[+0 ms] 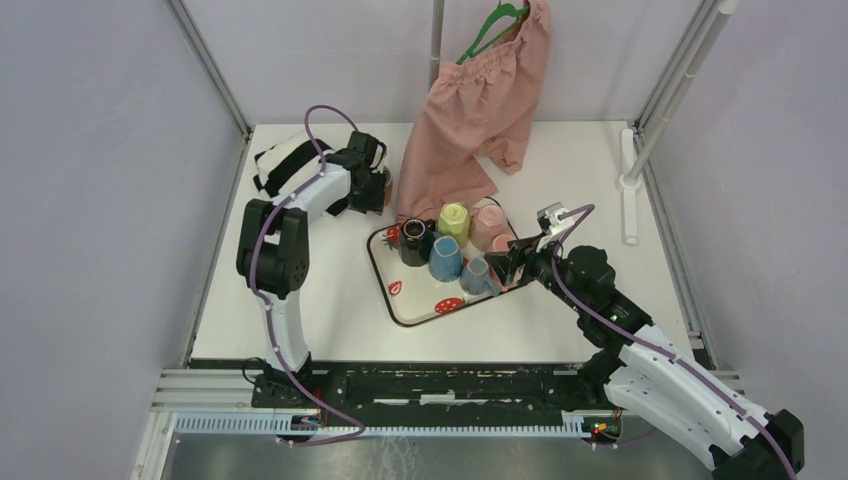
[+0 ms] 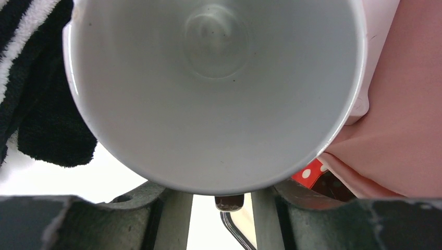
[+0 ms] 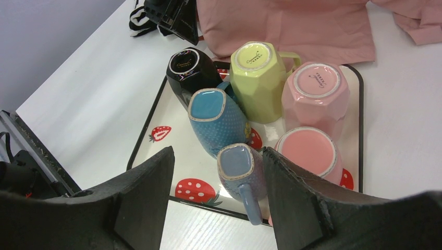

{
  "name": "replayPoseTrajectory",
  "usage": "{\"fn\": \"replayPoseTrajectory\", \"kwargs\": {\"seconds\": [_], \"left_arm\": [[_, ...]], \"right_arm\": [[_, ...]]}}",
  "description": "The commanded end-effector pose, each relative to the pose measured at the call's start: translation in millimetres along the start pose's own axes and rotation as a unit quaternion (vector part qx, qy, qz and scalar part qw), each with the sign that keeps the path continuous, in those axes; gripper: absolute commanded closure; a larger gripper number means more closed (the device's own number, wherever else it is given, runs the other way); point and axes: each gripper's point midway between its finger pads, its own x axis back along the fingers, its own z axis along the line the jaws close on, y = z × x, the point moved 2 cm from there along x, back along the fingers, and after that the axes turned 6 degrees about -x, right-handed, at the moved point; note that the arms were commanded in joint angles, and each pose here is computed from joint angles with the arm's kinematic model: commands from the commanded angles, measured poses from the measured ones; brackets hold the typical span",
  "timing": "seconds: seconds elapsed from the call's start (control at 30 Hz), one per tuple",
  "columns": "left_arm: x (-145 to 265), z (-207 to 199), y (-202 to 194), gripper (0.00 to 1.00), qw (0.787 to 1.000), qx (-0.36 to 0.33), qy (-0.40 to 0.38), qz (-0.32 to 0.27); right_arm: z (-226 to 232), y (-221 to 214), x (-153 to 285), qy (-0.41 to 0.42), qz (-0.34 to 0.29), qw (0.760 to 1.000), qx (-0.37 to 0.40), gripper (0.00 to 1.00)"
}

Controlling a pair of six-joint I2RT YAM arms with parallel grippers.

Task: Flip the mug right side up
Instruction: Place the cup at the center of the board.

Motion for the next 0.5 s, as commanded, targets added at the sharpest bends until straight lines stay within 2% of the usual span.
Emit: {"fn": "replayPoseTrajectory", "kwargs": {"seconds": [0.0,0.27,0.37,0.47], "left_arm": [[35,5,31,0.50,0.998,-0.015,0.013,-0.056],[94,8,54,0.48,0.991,0.002,0.016,-0.135],[124,8,60,0.49,0.984,0.006,0.014,-0.179],[159,7,66,0.49,0.971,0.015,0.008,-0.238]], "right_arm": [[-1,9,1,-0.007,-0.017,1.000,-0.004,0.31],[-7,18,2,-0.031,-0.025,0.999,0.008,0.31],[-14,27,5,-0.056,-0.039,0.997,0.021,0.31],[-28,29,8,-0.102,-0.026,0.994,0.042,0.31]]}}
